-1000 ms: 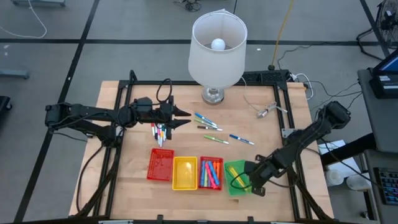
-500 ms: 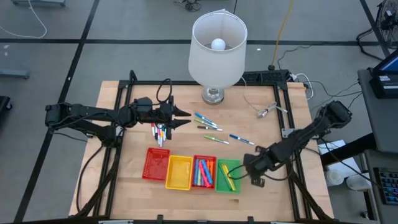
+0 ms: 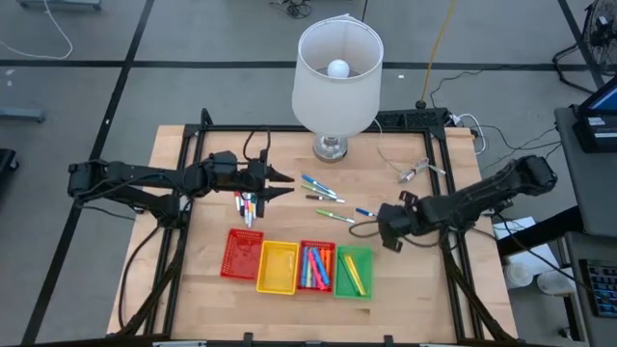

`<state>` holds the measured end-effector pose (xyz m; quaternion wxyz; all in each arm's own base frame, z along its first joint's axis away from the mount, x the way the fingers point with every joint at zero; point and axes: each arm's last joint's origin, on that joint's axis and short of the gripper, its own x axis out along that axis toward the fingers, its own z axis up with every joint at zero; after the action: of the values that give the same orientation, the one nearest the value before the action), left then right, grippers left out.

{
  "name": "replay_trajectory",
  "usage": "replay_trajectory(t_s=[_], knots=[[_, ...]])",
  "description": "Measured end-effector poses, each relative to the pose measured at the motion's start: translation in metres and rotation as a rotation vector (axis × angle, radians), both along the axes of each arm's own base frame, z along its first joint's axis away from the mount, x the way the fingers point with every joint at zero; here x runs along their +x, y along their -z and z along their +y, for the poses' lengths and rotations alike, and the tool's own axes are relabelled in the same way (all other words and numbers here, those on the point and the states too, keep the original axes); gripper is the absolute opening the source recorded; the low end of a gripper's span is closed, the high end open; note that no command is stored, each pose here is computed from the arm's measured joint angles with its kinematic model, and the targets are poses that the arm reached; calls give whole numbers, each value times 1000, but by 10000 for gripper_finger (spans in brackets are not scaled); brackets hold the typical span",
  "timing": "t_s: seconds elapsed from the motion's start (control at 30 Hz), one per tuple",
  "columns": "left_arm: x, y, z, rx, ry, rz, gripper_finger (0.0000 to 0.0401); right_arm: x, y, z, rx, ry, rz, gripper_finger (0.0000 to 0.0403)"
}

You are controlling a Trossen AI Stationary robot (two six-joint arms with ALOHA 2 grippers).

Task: Pick & Place Markers
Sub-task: Put the blue marker into the yellow bin

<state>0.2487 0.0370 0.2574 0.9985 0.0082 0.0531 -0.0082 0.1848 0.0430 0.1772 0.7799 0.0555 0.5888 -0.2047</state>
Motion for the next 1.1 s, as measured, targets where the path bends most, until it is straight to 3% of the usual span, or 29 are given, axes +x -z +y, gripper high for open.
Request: replay_trajectory(t_s=[0.17, 0.3, 0.53, 0.73, 0.93, 1.1], knots=[[-9, 0, 1, 16, -74, 63, 124, -3, 17, -21, 19, -2, 9, 157], [-18, -3, 2, 28, -134, 104, 124, 1, 17, -28, 44, -38, -29, 181], [-22, -2, 5, 40, -199, 140, 124, 5, 20, -39, 79, -70, -41, 171], [-23, 0, 7, 37, -206, 157, 124, 7, 36, -42, 172, -74, -160, 170], [-23, 0, 7, 22, -209, 156, 124, -4, 55, -42, 168, -54, -204, 167], [-23, 0, 7, 15, -211, 155, 124, -14, 67, -43, 156, -22, -178, 141]])
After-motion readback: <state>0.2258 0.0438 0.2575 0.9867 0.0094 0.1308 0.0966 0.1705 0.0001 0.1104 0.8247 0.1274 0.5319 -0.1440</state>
